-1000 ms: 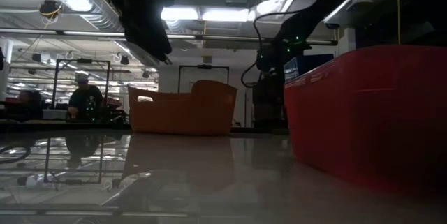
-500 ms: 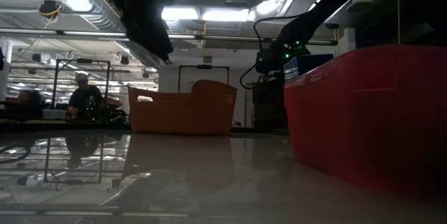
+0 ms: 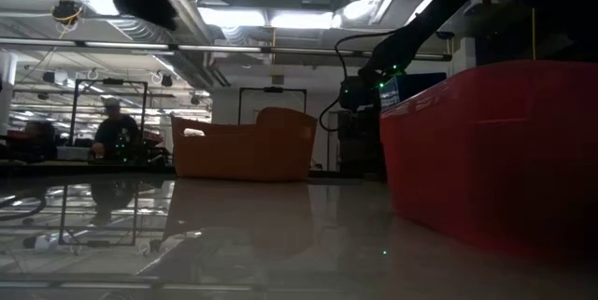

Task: Sort blocks by size
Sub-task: Put the large light green block into the orange bin, then return to Home Position

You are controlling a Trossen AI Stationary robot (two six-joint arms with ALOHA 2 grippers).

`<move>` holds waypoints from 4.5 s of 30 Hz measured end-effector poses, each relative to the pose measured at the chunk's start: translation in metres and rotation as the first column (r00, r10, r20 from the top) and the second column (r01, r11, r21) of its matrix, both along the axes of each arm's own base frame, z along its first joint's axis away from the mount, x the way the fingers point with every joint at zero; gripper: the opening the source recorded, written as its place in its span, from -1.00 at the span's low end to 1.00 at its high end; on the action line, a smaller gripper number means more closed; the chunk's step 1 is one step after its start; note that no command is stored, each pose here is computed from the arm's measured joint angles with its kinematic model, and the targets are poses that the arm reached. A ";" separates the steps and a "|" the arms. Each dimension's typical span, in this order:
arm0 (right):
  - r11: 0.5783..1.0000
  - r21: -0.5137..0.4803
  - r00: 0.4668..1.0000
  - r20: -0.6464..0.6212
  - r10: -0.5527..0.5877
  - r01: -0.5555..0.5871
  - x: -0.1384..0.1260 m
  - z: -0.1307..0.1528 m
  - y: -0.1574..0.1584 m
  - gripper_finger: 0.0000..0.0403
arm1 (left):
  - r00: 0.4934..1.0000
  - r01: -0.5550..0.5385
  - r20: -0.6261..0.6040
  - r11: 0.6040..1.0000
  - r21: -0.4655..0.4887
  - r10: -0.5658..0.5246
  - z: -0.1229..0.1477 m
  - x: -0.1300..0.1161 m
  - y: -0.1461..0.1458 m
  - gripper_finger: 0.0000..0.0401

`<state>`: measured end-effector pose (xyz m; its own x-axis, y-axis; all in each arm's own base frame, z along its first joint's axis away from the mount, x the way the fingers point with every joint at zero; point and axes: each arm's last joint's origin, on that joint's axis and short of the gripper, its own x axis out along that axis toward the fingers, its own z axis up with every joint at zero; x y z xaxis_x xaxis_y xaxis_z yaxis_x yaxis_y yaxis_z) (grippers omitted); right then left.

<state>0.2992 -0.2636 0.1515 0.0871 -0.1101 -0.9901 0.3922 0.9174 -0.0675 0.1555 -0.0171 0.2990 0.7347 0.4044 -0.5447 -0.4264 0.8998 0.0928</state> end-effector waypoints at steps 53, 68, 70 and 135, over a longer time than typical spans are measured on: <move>0.836 -0.450 0.709 0.474 0.522 -0.314 0.142 0.167 0.098 -0.27 | 0.943 0.194 0.273 0.981 0.022 -0.192 -0.147 -0.046 -0.014 0.22; 0.865 -0.292 0.787 0.366 0.496 -0.409 0.104 0.207 0.113 -0.27 | 0.956 0.084 0.277 0.996 0.041 -0.093 -0.145 -0.043 -0.002 0.22; 0.868 -0.226 0.783 0.374 0.497 -0.443 0.093 0.210 0.114 -0.27 | 0.958 0.057 0.278 0.998 0.039 -0.066 -0.145 -0.042 0.001 0.22; 0.938 -0.345 0.306 0.896 0.321 0.028 -0.195 0.067 0.218 -0.27 | 0.911 0.138 0.380 0.987 0.085 -0.160 -0.150 -0.044 0.011 0.22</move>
<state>0.1039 -0.0459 0.2183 0.9659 -0.2044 -0.1590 0.2095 0.9777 0.0160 0.1110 -0.0063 0.1491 0.9367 0.2952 -0.1880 -0.3005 0.9538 0.0003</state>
